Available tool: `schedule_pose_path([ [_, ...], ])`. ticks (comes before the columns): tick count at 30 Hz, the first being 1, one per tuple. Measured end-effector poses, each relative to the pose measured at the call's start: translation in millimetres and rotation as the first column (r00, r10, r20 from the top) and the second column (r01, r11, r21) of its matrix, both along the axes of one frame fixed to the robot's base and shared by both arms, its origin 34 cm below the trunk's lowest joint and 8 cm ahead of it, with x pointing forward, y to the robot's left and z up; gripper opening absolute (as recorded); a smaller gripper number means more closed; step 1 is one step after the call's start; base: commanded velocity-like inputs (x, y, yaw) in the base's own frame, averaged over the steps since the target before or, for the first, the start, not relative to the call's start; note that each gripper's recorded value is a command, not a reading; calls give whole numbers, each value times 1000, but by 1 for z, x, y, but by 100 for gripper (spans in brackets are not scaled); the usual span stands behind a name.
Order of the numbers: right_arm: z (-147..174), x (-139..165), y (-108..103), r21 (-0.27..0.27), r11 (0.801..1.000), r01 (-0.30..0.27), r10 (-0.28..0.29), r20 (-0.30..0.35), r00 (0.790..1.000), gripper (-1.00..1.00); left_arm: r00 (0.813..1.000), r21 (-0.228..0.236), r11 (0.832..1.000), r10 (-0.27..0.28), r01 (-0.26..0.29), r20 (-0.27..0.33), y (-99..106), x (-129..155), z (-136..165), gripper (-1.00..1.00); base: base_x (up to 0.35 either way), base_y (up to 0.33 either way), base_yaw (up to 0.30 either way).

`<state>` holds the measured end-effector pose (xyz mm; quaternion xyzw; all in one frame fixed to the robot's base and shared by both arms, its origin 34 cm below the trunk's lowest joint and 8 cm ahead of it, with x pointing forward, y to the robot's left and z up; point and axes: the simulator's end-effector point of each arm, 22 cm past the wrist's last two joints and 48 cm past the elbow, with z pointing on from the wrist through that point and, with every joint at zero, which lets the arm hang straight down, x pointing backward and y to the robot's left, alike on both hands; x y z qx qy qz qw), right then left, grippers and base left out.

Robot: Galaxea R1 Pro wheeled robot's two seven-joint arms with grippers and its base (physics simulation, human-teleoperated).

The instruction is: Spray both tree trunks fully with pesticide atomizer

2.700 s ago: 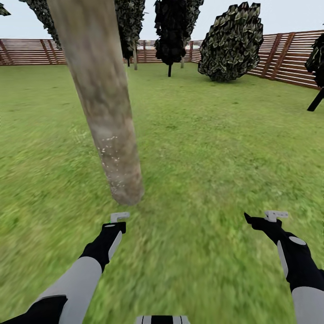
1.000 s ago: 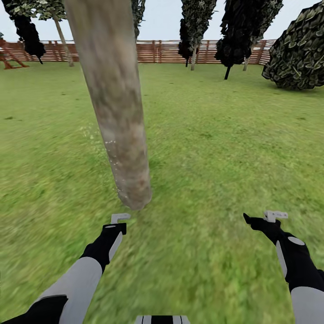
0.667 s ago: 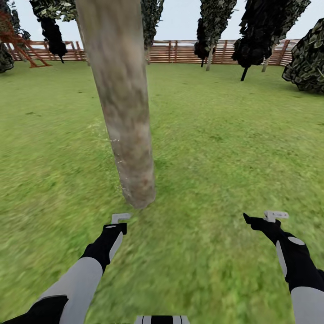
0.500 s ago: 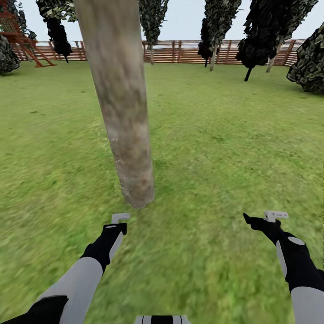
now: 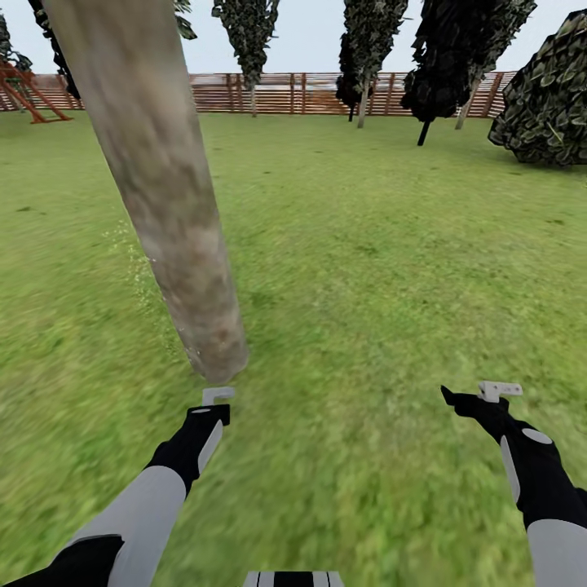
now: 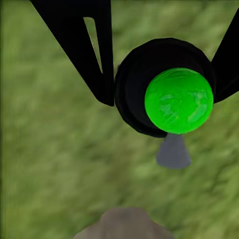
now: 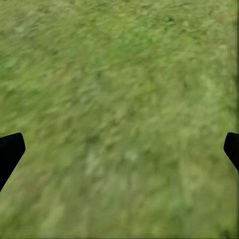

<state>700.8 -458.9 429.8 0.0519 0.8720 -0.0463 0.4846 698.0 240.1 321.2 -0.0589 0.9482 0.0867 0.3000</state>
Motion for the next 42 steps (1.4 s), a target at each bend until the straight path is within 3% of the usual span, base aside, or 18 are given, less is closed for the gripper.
schedule_pose_path([
  [12, -7, -2, -2, -2, 1000, 2, -2, -11, 1000, 100, 1000, 4, 1000, 1, -1, 17, 4, 9, 5, -100, 0, -1, 182],
  [14, -7, -2, -2, -2, 1000, 2, -2, -12, 1000, 100, 999, 6, 1000, 5, -6, 49, 6, 23, 21, -100, 0, 0, 156],
  [16, -8, -2, -2, -3, 1000, 2, -2, -13, 1000, 100, 1000, 8, 1000, 5, -5, 6, 11, 30, 41, -100, 0, 0, 48],
  [19, -8, -2, -2, -3, 1000, 2, -2, -13, 1000, 100, 1000, 4, 1000, 7, -7, -9, 11, 39, 66, -100, 0, 0, 9],
  [21, -8, -2, -2, -3, 1000, 2, -2, -13, 1000, 100, 1000, -18, 1000, -4, 4, -21, -2, 50, 89, -100, 0, 0, 0],
  [24, -8, -2, -3, -4, 1000, 2, -3, -13, 1000, 100, 1000, -10, 1000, -29, 29, -7, -11, 67, 112, -100, 0, 0, 0],
  [27, -8, -2, -3, -5, 1000, 3, -3, -13, 1000, 100, 998, 0, 999, -42, 42, -52, -10, 80, 145, -100, 0, 0, 0],
  [36, -7, -2, -4, -6, 1000, 3, -3, -13, 1000, 100, 995, 8, 999, -39, 38, 88, -4, 150, 262, -100, 0, 0, 0],
  [42, -8, -2, -4, -6, 1000, 3, -3, -13, 1000, 100, 996, 15, 999, -48, 47, 75, -6, 159, 269, -100, 0, 0, 0],
])
